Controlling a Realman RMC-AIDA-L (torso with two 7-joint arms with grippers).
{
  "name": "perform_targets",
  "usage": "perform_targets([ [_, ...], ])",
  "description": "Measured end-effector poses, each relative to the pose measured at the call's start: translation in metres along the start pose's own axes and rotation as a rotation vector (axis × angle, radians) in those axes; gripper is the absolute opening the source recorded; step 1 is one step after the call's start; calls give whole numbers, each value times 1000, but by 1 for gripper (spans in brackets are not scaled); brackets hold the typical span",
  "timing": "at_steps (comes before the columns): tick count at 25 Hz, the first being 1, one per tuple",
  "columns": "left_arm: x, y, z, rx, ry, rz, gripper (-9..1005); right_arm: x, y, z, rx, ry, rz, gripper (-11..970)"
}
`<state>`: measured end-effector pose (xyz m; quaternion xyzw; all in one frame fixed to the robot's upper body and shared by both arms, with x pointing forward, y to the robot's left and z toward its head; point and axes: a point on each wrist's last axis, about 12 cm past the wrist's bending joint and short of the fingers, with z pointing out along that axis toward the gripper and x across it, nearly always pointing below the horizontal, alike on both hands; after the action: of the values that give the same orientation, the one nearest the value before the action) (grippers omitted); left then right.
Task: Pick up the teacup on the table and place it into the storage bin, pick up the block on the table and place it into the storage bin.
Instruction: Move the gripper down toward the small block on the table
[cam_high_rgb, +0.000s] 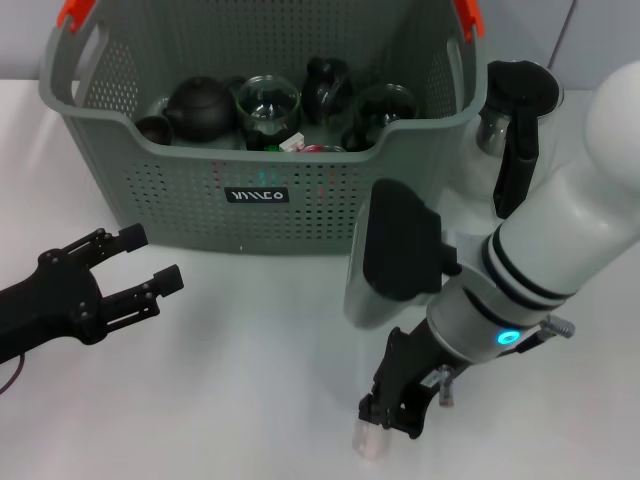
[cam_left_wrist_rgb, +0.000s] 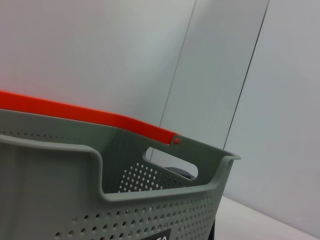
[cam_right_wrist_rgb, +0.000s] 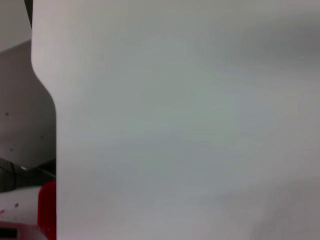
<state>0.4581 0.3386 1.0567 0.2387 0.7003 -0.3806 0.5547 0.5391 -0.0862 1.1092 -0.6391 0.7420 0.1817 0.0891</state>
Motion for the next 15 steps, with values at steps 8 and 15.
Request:
perform_targets([
  [8,1,0,-2,-8,-1,-2,824,0,-3,-12,-38,-58,50,126],
  [15,1,0,-2,-5,0,1,825,4,4,-2,-42,3,-6,331],
])
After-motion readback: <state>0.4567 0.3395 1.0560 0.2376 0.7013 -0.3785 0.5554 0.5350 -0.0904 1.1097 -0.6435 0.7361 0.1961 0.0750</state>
